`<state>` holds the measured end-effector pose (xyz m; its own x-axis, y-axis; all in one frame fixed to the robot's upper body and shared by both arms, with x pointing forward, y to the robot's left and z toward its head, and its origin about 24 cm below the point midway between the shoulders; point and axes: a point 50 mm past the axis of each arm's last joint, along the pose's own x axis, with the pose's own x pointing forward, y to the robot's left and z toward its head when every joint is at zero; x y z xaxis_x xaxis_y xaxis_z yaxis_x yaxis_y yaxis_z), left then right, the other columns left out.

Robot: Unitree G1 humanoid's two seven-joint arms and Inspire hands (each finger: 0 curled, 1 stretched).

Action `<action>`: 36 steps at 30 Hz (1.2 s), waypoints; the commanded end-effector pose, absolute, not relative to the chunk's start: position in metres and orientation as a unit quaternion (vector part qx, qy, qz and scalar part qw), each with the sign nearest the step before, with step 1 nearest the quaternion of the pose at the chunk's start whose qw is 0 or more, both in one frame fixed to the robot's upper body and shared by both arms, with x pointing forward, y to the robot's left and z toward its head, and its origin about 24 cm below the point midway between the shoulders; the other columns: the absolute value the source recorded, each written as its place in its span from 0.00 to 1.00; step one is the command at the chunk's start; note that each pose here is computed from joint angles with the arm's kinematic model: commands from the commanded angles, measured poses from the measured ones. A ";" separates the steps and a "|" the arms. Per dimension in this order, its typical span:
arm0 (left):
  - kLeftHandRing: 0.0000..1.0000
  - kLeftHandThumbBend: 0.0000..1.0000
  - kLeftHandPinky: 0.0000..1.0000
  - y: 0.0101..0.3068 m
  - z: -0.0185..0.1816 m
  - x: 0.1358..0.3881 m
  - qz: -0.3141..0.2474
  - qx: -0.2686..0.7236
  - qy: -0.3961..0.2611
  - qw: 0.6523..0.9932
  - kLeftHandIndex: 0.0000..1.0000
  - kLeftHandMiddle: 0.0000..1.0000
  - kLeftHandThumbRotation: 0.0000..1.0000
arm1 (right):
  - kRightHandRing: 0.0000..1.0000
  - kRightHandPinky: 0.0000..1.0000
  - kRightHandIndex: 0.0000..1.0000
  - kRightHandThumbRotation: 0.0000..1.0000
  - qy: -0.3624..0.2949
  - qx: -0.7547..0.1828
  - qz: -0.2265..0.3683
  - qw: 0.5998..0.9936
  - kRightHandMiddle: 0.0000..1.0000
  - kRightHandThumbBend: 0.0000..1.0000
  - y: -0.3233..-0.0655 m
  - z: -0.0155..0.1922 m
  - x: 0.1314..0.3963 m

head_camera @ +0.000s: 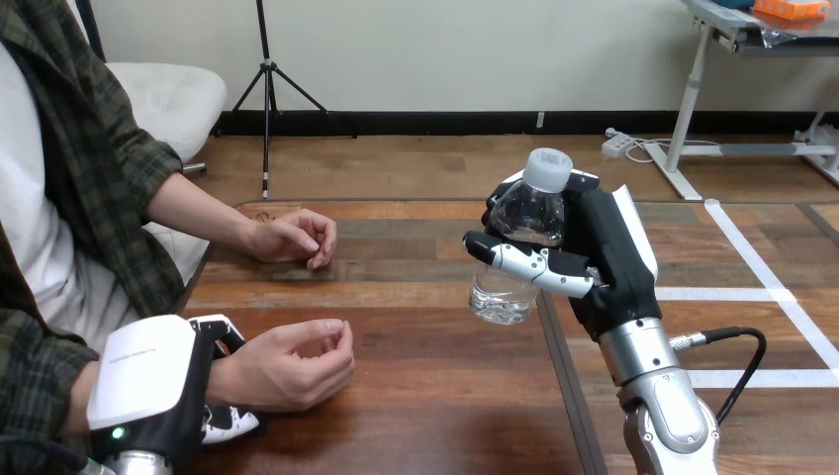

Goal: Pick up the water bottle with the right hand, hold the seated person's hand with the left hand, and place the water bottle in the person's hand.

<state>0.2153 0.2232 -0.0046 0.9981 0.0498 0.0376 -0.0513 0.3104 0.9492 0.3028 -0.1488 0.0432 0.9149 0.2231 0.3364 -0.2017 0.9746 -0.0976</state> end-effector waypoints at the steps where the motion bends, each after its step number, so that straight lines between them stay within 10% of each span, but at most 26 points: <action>1: 0.40 0.81 0.34 0.202 -0.010 0.219 0.014 0.552 -0.023 0.833 0.48 0.45 0.00 | 0.42 0.40 0.41 0.00 -0.245 -0.032 0.105 0.963 0.43 0.66 -0.148 0.075 0.312; 36: 0.36 0.79 0.30 0.188 -0.015 0.220 0.012 0.529 -0.058 0.846 0.45 0.42 0.00 | 0.42 0.40 0.42 0.00 -0.243 -0.037 0.103 0.964 0.43 0.66 -0.153 0.075 0.312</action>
